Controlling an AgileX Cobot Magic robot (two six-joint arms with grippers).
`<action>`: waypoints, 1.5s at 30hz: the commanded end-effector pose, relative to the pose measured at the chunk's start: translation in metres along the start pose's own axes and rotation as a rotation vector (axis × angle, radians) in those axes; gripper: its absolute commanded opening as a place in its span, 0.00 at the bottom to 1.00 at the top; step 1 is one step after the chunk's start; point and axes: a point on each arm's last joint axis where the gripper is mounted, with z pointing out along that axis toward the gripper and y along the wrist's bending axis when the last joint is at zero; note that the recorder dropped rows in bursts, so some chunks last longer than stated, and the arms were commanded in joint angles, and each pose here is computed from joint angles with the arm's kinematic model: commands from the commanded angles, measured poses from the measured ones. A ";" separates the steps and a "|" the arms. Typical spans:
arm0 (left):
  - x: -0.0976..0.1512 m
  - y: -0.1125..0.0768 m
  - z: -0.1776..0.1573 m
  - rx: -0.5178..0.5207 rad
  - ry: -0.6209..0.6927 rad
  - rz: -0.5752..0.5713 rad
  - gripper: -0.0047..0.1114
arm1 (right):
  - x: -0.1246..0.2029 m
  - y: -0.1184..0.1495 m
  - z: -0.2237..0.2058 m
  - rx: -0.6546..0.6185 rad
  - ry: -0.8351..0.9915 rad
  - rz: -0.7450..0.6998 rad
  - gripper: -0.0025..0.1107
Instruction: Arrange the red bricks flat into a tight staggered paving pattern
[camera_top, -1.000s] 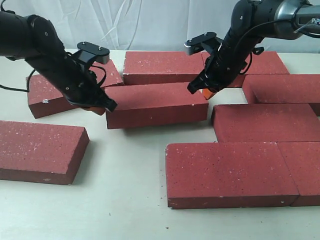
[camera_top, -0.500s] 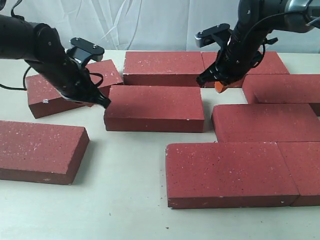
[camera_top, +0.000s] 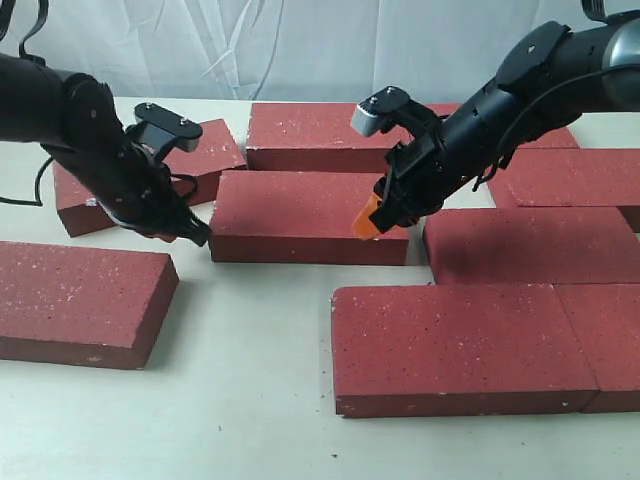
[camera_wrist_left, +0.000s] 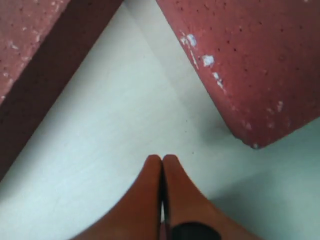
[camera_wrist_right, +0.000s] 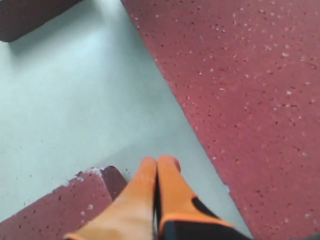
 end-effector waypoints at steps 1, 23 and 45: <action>-0.003 0.001 0.010 0.000 -0.047 -0.026 0.04 | -0.001 0.013 0.010 -0.024 0.063 -0.103 0.01; -0.009 -0.008 0.028 0.095 -0.119 -0.066 0.04 | -0.003 0.002 0.048 0.200 0.138 -0.183 0.01; -0.036 -0.024 0.046 0.029 -0.288 -0.041 0.04 | -0.006 -0.009 0.050 0.305 0.093 -0.133 0.01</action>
